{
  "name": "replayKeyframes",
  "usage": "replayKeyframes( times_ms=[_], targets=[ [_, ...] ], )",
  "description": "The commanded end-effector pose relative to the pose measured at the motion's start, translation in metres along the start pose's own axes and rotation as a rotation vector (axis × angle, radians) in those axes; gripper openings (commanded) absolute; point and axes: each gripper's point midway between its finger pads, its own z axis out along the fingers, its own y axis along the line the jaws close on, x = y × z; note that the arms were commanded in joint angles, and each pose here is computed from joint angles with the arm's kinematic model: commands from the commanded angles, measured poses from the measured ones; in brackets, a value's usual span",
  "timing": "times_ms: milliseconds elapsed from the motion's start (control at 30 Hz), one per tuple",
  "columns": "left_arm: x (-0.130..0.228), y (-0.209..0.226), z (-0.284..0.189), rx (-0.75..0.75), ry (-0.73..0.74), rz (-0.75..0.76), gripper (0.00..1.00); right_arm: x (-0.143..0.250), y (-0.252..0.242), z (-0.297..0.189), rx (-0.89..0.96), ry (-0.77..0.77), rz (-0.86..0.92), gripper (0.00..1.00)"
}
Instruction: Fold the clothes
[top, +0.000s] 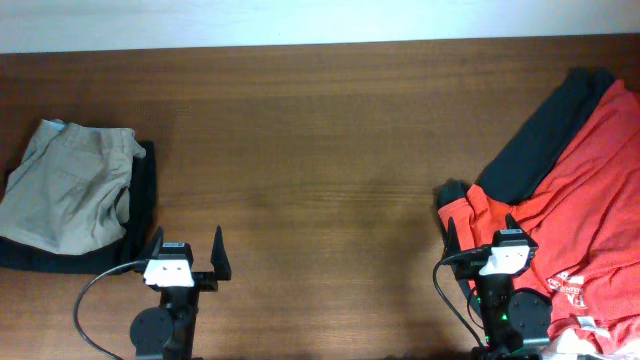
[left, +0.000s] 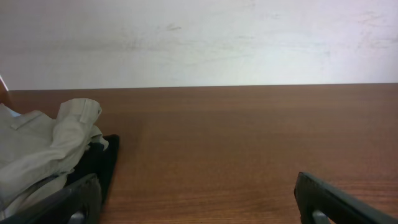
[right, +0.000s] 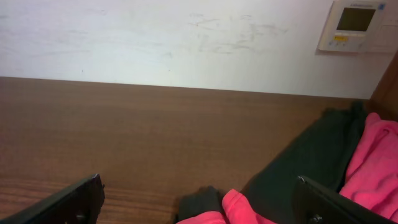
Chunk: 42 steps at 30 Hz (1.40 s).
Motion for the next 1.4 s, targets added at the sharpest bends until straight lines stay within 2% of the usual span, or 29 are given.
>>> replayKeyframes(
  times_ms=[0, 967, 1033, 1133, 1200, 1233, 1367],
  targets=[
    [0.002, 0.000, 0.000, -0.003, 0.000, -0.008, 0.99, 0.003, -0.001, 0.000, 0.005, 0.007, 0.005, 0.99],
    [0.001, 0.000, 0.000, -0.004, -0.001, -0.009, 0.99, 0.003, -0.001, 0.000, 0.005, 0.007, 0.005, 0.99],
    [-0.002, 0.000, 0.000, -0.001, -0.013, -0.010, 0.99, 0.003, -0.001, 0.000, 0.006, 0.005, 0.091, 0.99],
    [-0.006, -0.004, 0.000, 0.023, -0.031, -0.012, 0.99, -0.017, -0.008, -0.005, 0.036, -0.025, 0.100, 0.99],
    [-0.012, -0.004, -0.001, 0.024, -0.041, -0.011, 0.99, -0.026, -0.014, -0.011, 0.072, 0.013, 0.099, 0.99],
    [-0.020, -0.004, -0.002, 0.023, -0.042, -0.011, 0.99, -0.022, -0.021, -0.014, 0.115, 0.087, 0.116, 0.99],
    [-0.021, -0.004, 0.006, 0.022, 0.087, -0.018, 0.99, -0.022, -0.022, -0.007, 0.121, 0.301, 0.129, 0.99]
  ],
)
